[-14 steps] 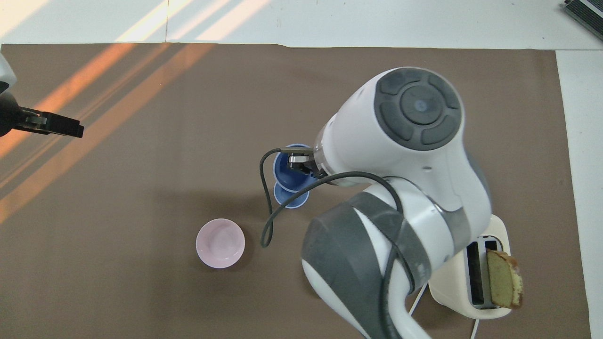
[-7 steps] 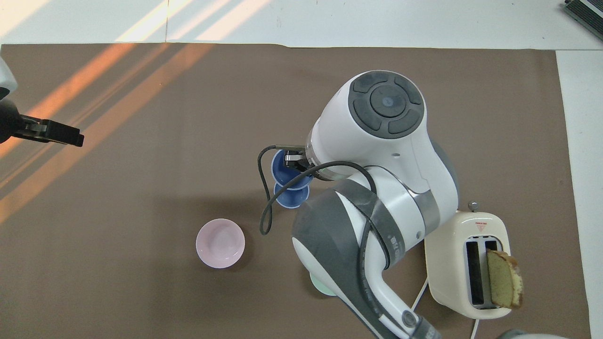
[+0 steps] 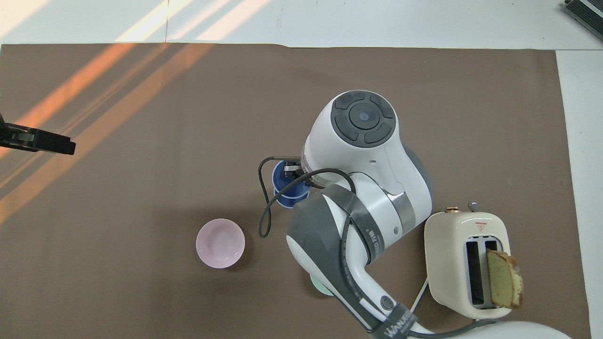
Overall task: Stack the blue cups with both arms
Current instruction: 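Lower the held cup into the center blue cup, then open the right gripper and withdraw it toward the rest pose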
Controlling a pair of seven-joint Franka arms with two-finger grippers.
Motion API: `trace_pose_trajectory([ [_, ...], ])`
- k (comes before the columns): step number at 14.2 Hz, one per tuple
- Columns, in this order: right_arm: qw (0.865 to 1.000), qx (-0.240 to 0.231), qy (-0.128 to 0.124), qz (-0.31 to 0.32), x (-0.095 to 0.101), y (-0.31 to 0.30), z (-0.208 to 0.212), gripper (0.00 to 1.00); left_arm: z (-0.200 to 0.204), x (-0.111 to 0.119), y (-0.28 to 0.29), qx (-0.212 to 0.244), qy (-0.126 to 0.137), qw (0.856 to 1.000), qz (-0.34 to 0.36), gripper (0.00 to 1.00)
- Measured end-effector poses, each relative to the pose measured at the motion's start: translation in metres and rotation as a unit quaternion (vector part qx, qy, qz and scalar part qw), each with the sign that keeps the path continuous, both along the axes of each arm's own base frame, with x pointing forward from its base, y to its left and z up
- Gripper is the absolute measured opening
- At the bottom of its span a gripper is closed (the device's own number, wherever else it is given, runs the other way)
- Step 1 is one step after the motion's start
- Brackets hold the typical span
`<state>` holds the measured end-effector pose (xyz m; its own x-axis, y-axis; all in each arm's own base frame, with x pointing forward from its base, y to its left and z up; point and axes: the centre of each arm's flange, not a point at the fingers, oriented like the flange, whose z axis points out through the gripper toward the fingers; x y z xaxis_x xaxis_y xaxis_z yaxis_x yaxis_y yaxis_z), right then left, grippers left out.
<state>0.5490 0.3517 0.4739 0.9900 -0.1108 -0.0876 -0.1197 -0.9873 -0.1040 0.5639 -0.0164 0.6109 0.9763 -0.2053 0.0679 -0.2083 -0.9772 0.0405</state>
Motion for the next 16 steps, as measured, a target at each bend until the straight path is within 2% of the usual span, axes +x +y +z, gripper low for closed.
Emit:
trace_pose_trajectory([
  [3,1.0,0.0,0.0,0.001,-0.001,0.002,-0.001,0.05,0.0,0.0,0.0,0.0,0.0,1.0,0.0,1.0],
  [4,1.0,0.001,-0.001,0.001,-0.001,0.002,-0.001,0.1,0.0,0.0,0.0,0.0,0.0,1.0,0.0,1.0],
  [6,1.0,0.003,-0.004,0.001,0.0,0.002,0.0,0.29,0.0,0.0,0.0,0.0,0.0,1.0,0.0,1.0],
  [8,1.0,0.003,-0.004,0.001,0.0,0.002,0.0,0.54,0.0,0.0,0.0,0.0,0.0,1.0,0.0,1.0],
  [10,1.0,0.003,-0.005,-0.001,0.001,0.001,0.002,0.74,0.0,0.0,0.0,0.0,0.0,1.0,0.0,1.0],
  [12,1.0,-0.001,-0.005,-0.01,0.006,-0.018,0.019,0.98,0.0,0.0,0.0,0.0,0.0,1.0,0.0,1.0],
  [14,1.0,-0.003,-0.006,-0.016,0.013,-0.058,0.055,1.0,0.0,0.0,0.0,0.0,0.0,1.0,0.0,1.0],
  [16,1.0,-0.002,-0.018,-0.018,0.012,-0.111,0.107,1.0,0.0,0.0,0.0,0.0,0.0,1.0,0.0,1.0],
])
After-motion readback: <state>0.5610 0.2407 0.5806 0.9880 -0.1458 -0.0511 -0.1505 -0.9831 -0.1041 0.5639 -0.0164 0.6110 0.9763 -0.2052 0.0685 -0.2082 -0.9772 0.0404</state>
